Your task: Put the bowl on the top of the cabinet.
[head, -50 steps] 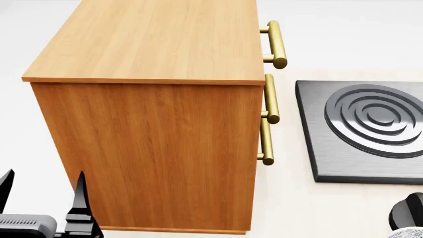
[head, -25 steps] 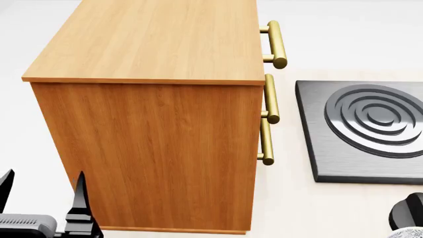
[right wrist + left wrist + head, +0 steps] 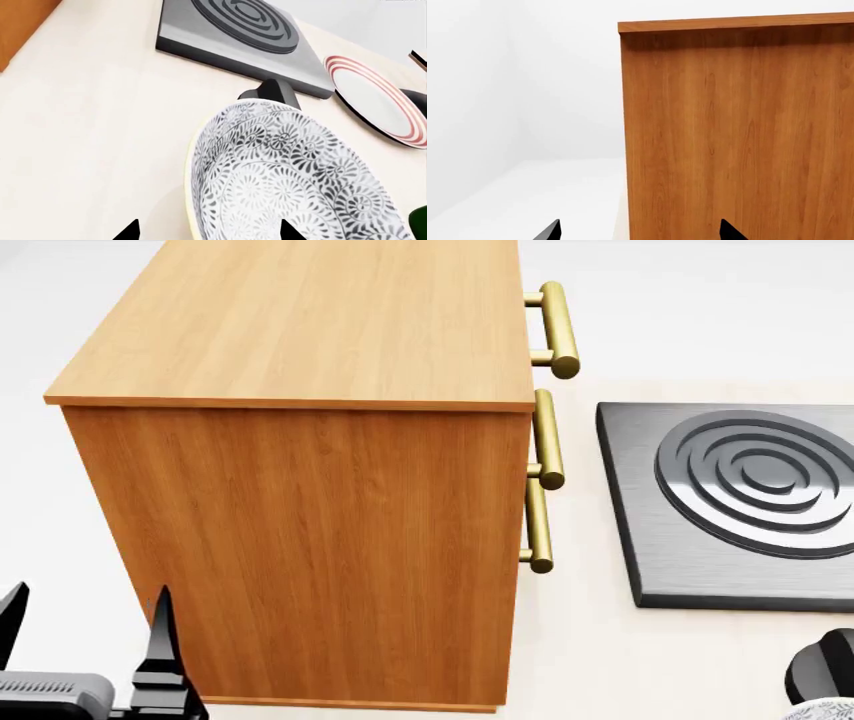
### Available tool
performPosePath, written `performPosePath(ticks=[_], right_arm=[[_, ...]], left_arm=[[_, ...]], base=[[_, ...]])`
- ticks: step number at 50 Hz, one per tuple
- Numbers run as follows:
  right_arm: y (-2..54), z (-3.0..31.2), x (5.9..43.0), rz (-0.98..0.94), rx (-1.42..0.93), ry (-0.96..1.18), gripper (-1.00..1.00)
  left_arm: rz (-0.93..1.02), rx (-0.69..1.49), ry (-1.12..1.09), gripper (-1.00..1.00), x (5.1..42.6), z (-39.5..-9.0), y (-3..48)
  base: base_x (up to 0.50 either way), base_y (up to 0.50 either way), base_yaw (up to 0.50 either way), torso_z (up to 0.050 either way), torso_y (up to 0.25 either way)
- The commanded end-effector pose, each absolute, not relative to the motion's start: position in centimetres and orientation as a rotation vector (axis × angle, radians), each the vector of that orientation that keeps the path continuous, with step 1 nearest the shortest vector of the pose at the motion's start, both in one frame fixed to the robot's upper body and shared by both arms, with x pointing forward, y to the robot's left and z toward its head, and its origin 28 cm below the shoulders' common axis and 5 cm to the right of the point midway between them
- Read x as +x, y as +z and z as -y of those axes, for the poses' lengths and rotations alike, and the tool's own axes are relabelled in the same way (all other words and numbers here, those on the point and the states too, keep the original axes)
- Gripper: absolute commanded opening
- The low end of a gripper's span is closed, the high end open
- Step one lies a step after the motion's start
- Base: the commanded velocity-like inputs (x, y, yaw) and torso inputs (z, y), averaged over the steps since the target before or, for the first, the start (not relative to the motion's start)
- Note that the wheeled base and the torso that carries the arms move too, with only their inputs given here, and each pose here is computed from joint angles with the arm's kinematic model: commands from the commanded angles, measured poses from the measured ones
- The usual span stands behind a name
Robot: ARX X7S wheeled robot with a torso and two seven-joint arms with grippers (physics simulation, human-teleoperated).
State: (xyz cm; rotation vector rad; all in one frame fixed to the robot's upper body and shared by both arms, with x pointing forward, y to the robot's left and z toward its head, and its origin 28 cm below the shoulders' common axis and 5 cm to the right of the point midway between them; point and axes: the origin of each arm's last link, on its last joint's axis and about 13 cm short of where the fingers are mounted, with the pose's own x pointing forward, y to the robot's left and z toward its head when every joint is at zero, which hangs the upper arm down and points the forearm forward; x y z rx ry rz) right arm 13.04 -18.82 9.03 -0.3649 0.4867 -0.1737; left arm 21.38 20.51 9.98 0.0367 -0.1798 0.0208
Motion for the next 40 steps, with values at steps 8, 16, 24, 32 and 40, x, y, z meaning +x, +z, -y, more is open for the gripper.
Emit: performPosePath(ticks=[8, 16, 24, 32, 40], right_arm=[[8.92, 18.82, 13.06, -0.486, -0.366, -0.175, 1.0], [8.94, 18.83, 13.08, -0.486, -0.366, -0.175, 1.0], [8.86, 18.78, 13.16, -0.489, -0.368, -0.173, 1.0], [8.91, 18.8, 13.06, -0.486, -0.366, -0.173, 1.0], [8.77, 18.81, 13.06, -0.484, -0.37, -0.178, -1.0]], left_arm=[[0.181, 0.036, 0.022, 1.0, 21.37, -20.56, 9.96], [0.181, 0.036, 0.021, 1.0, 21.37, -20.53, 10.0], [0.181, 0.036, 0.019, 1.0, 21.36, -20.5, 9.99], [0.183, 0.036, 0.02, 1.0, 21.28, -20.54, 10.02], [0.184, 0.035, 0.02, 1.0, 21.28, -20.54, 10.13]], base=[[0.0, 0.0, 0.0, 0.0, 0.0], [0.0, 0.0, 0.0, 0.0, 0.0], [0.0, 0.0, 0.0, 0.0, 0.0], [0.0, 0.0, 0.0, 0.0, 0.0], [0.0, 0.0, 0.0, 0.0, 0.0]])
